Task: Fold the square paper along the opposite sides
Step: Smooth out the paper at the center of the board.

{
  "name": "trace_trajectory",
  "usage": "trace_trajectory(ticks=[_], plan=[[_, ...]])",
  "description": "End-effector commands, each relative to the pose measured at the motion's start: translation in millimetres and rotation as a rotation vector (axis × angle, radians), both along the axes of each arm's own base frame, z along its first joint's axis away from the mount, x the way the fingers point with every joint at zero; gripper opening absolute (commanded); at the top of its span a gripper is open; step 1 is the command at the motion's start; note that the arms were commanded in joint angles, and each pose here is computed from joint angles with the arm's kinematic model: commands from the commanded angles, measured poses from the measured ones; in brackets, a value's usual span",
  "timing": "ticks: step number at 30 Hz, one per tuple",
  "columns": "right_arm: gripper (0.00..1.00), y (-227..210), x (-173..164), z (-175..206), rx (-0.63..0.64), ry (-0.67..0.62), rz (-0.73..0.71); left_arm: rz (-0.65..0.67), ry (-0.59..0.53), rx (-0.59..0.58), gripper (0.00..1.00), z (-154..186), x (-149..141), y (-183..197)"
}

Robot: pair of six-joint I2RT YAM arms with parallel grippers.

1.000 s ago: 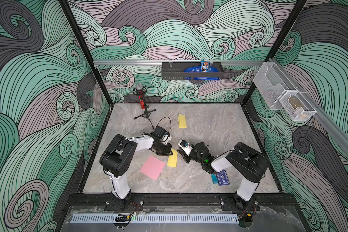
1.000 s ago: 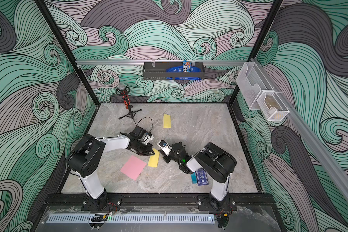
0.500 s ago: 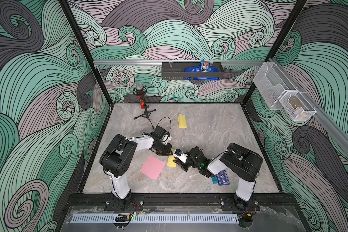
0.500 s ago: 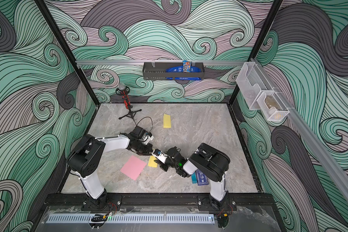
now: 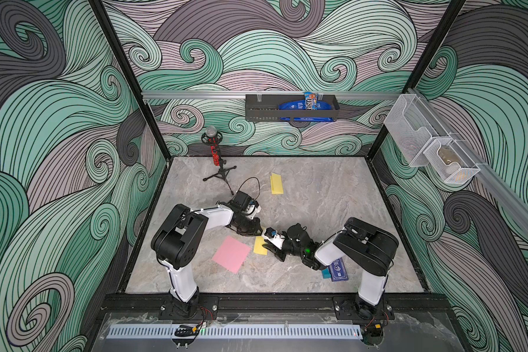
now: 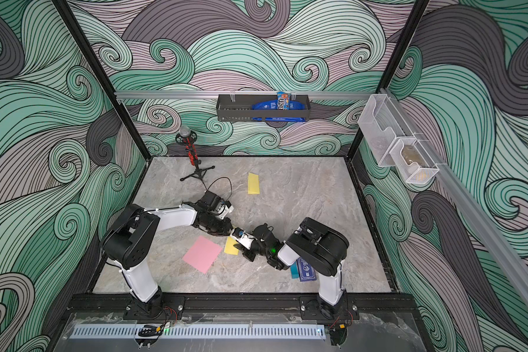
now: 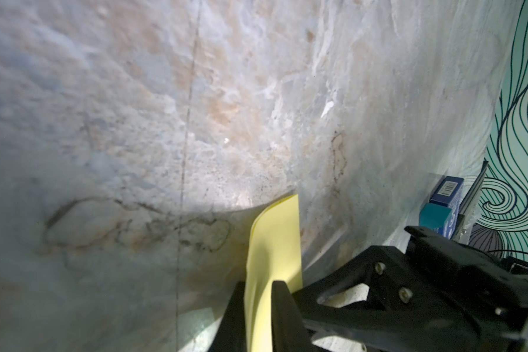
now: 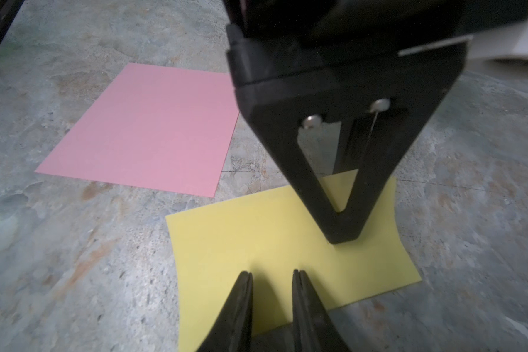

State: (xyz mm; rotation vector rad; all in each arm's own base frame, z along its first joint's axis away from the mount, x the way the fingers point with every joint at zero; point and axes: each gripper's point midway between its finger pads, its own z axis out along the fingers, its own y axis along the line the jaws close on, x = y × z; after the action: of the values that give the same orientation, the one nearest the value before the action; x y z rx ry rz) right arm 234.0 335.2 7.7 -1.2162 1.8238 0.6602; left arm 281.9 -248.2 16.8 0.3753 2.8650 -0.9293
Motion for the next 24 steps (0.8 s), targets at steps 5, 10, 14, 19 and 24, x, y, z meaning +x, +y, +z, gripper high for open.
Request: trace_trajectory(ticks=[5, 10, 14, 19, 24], plan=[[0.27, -6.7, -15.7, -11.5, -0.041, 0.028, 0.037, -0.001, 0.029, 0.062, 0.08, -13.4, -1.7, 6.4], [0.26, -7.9, -17.9, -13.0, -0.054, 0.029, 0.045, 0.001, 0.031, 0.071, 0.0, -15.4, -0.7, 7.8], [0.26, -10.9, -23.2, -17.4, -0.077, 0.038, 0.045, 0.005, 0.028, 0.078, 0.0, -16.0, 0.0, 8.9], [0.24, -19.6, -36.2, -26.6, -0.117, 0.066, 0.035, 0.008, 0.032, 0.078, 0.0, -17.1, 0.6, 9.4], [0.22, -29.8, -51.1, -35.3, -0.143, 0.099, 0.017, 0.005, 0.033, 0.077, 0.0, -16.5, 0.1, 8.9]])
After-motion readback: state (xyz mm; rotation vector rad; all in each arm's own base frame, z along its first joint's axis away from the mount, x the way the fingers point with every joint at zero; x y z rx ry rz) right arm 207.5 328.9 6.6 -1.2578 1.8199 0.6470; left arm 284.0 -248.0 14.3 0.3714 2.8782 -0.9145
